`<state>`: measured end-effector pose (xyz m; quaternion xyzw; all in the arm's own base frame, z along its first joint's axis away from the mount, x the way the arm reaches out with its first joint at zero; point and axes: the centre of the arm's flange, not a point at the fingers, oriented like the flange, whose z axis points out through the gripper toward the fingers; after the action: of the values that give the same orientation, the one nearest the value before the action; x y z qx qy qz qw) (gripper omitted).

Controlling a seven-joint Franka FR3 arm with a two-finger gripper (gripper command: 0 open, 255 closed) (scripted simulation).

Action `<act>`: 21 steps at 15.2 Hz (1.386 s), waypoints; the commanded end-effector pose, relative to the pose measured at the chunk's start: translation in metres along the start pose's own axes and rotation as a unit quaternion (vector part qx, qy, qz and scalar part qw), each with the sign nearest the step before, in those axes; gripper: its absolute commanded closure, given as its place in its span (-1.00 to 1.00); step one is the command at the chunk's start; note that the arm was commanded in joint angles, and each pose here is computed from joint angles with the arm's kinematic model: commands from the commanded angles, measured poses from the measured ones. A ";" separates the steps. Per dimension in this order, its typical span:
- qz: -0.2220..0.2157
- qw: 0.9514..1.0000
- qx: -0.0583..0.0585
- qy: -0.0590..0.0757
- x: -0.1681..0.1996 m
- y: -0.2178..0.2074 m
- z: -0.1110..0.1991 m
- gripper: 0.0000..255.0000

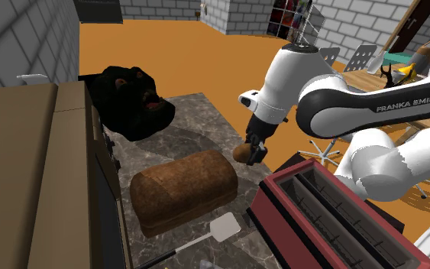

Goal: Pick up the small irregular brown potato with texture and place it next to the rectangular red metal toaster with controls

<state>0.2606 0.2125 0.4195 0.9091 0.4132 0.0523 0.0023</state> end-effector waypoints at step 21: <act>0.000 1.000 0.000 0.000 -0.008 -0.004 0.081 1.00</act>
<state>0.2603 0.2123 0.3379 0.9091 0.4132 0.0526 0.0023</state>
